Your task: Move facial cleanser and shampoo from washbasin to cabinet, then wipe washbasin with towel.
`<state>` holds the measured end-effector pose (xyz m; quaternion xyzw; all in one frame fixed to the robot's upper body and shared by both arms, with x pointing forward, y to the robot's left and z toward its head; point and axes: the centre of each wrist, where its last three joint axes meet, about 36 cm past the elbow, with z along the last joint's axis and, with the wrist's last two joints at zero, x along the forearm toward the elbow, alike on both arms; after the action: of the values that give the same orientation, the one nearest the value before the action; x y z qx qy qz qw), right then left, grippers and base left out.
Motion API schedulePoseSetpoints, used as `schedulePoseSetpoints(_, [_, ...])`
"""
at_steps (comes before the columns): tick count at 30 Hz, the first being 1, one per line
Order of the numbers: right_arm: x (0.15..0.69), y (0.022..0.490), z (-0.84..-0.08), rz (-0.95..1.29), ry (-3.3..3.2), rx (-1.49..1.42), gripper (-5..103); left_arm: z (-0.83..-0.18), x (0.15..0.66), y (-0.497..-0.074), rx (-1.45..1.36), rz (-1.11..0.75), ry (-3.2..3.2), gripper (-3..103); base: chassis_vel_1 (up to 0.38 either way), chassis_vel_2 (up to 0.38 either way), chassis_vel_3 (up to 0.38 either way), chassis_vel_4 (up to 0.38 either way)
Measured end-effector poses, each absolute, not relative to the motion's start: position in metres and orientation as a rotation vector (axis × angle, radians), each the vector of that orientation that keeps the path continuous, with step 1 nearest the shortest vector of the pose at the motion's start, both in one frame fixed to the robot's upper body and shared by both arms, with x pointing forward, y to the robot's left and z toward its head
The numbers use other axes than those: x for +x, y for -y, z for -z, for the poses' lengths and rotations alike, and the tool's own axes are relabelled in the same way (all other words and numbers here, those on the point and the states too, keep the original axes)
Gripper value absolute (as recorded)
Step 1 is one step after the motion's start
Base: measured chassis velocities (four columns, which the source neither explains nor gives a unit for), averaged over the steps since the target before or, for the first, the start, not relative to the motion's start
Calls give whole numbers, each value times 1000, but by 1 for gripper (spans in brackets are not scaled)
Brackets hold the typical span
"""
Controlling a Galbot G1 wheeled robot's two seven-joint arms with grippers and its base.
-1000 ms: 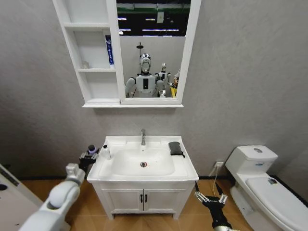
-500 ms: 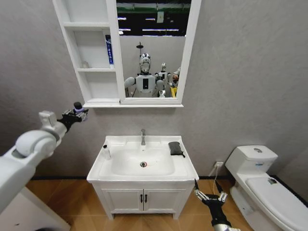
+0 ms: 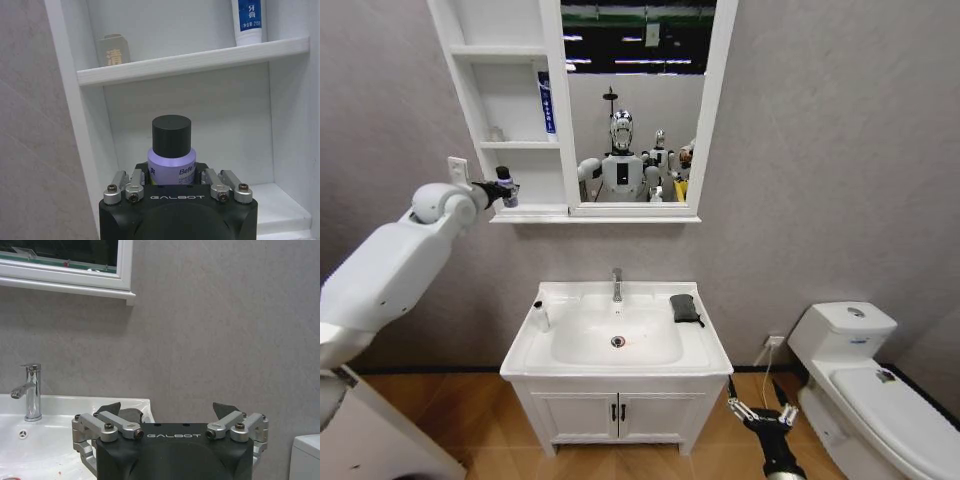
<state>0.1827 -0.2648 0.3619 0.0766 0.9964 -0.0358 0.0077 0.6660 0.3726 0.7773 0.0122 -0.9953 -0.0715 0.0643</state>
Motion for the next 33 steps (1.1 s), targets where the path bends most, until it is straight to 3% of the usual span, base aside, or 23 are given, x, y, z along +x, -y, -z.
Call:
schedulePoseSetpoints(7, [185,265,-362,108,-3108,238,100,-778,707,-355,64,261,2986,43,0,0,0,0])
schedulePoseSetpoints(15, [185,266,-361,111,-3113,237,100,-766,737,-363,197,301,2963,43,0,0,0,0])
schedulePoseSetpoints(31, [186,270,-360,113,-3111,253,100,-751,747,-367,242,93,2915,41,0,0,0,0])
schedulePoseSetpoints(33, [187,271,-360,113,-3111,255,100,-749,747,-367,242,91,2911,45,0,0,0,0])
